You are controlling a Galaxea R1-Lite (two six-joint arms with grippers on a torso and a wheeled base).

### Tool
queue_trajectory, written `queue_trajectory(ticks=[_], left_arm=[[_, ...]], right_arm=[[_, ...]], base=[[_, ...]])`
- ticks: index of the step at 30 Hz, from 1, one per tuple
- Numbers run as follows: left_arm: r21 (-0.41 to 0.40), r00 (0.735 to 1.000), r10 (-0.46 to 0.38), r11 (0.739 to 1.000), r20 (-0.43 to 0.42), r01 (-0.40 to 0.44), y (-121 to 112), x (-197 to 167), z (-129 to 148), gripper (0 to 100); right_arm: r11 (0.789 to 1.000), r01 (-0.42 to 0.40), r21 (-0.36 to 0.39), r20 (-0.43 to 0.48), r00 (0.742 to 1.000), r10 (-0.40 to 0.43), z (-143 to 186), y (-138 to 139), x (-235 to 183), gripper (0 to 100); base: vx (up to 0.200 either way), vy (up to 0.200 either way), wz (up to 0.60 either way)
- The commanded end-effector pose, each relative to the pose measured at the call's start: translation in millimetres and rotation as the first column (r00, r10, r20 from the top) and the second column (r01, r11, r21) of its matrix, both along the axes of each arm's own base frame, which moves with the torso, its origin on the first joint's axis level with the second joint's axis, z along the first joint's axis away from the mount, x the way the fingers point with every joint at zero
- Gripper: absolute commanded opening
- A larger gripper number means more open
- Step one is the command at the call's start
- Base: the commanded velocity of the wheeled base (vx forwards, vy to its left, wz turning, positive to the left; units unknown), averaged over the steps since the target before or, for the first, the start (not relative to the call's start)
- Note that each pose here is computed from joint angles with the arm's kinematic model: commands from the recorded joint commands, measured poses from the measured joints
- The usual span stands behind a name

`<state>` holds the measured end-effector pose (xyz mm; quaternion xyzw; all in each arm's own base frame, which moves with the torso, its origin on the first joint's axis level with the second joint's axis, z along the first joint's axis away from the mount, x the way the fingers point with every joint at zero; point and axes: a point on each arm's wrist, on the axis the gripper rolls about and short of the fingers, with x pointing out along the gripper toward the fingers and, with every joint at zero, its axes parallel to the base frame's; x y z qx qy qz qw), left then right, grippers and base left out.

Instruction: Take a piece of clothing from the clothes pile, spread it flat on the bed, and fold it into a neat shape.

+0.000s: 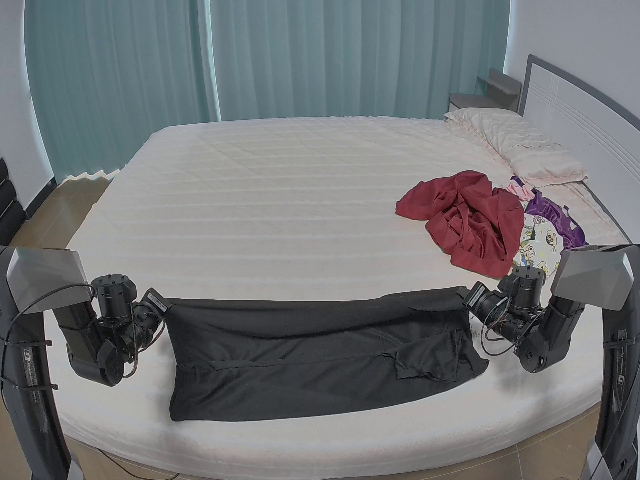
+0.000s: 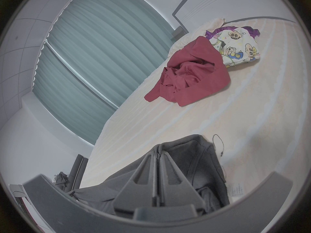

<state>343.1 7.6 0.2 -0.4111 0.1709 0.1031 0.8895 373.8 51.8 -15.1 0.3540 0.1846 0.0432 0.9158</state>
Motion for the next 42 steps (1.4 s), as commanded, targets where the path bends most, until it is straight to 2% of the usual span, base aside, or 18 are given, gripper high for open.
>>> queue_trajectory(ticks=[1, 4, 11, 13, 18, 20, 24, 31, 32, 33, 34, 42], left_arm=[[0.056, 0.998, -0.016, 0.998, -0.061, 0.019, 3, -6, -14, 0], [0.126, 0.989, -0.054, 0.989, -0.14, 0.072, 3, -16, -31, 0], [0.182, 0.973, -0.096, 0.974, -0.211, 0.136, 2, -30, -39, 0], [0.209, 0.959, -0.126, 0.961, -0.256, 0.182, 1, -38, -45, 0], [0.209, 0.924, -0.215, 0.934, -0.317, 0.289, -2, -54, -51, 0], [0.213, 0.919, -0.218, 0.931, -0.328, 0.297, -2, -54, -54, 0], [0.215, 0.912, -0.22, 0.928, -0.345, 0.305, -2, -56, -58, 0], [0.232, 0.897, -0.236, 0.913, -0.374, 0.337, -2, -62, -61, 0], [0.232, 0.896, -0.236, 0.912, -0.376, 0.338, -2, -62, -61, 0], [0.232, 0.896, -0.236, 0.912, -0.376, 0.338, -2, -62, -61, 0], [0.232, 0.896, -0.238, 0.911, -0.376, 0.339, -3, -62, -61, 100], [0.237, 0.905, -0.23, 0.915, -0.359, 0.327, 0, -61, -57, 100]], right_arm=[[1.0, 0.006, -0.008, -0.032, 0.999, -0.006, -5, -5, -6, 0], [1.0, -0.002, -0.013, -0.058, 0.998, 0.001, -8, -7, -11, 0], [0.997, -0.034, -0.075, -0.123, 0.992, 0.024, -19, -13, -26, 0], [0.995, -0.045, -0.086, -0.137, 0.99, 0.033, -21, -14, -29, 0], [0.989, -0.074, -0.128, -0.173, 0.984, 0.051, -27, -14, -34, 0], [0.98, -0.108, -0.166, -0.188, 0.979, 0.076, -30, -15, -39, 0], [0.969, -0.159, -0.187, -0.22, 0.968, 0.116, -37, -15, -46, 0], [0.961, -0.178, -0.21, -0.231, 0.965, 0.128, -41, -14, -48, 0], [0.961, -0.178, -0.211, -0.231, 0.965, 0.128, -41, -14, -48, 100], [0.961, -0.179, -0.213, -0.231, 0.964, 0.129, -41, -14, -48, 100], [0.961, -0.179, -0.213, -0.231, 0.964, 0.129, -41, -14, -48, 100], [0.964, -0.154, -0.217, -0.172, 0.978, 0.117, -24, -17, -44, 100]], base=[[0.0, 0.0, 0.0], [0.0, 0.0, 0.0], [0.0, 0.0, 0.0], [0.0, 0.0, 0.0], [0.0, 0.0, 0.0], [0.0, 0.0, 0.0], [0.0, 0.0, 0.0], [0.0, 0.0, 0.0], [0.0, 0.0, 0.0], [0.0, 0.0, 0.0], [0.0, 0.0, 0.0], [0.0, 0.0, 0.0]])
